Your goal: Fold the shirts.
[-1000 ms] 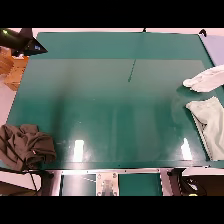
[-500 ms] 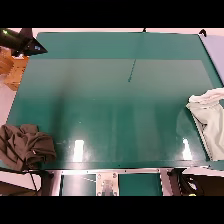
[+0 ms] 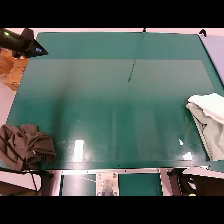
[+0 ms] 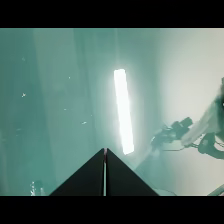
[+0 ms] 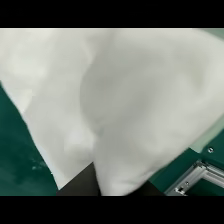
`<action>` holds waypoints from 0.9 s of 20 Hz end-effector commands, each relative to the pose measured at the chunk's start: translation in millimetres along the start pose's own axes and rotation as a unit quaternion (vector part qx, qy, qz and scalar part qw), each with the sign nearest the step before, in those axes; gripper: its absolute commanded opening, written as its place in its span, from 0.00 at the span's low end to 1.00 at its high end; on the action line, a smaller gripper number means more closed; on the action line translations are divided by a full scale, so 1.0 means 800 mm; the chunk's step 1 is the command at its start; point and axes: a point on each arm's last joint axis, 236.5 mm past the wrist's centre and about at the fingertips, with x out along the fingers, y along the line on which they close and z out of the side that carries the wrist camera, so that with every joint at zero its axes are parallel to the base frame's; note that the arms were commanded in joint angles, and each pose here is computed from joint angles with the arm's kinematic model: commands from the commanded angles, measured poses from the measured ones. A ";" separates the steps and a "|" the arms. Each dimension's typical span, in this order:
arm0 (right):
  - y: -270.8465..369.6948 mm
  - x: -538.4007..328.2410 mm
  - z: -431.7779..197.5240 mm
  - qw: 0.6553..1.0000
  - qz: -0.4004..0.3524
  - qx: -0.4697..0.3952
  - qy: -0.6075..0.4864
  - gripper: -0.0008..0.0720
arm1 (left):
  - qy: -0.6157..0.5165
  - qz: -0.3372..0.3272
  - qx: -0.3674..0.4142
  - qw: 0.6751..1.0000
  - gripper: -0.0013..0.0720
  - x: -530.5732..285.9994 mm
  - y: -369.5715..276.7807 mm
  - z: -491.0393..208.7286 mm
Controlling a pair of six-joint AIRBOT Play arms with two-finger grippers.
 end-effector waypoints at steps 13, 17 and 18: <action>0.008 0.018 -0.001 1.000 -0.027 -0.006 0.002 0.10 | 0.006 -0.006 -0.006 1.000 0.05 0.005 0.001 -0.004; 0.194 -0.026 -0.007 0.971 0.124 -0.182 -0.099 0.04 | 0.005 -0.025 0.011 1.000 0.04 0.002 -0.016 -0.006; 0.235 -0.035 -0.022 0.954 0.142 -0.229 -0.130 0.04 | 0.008 -0.024 0.011 1.000 0.04 -0.002 -0.019 -0.014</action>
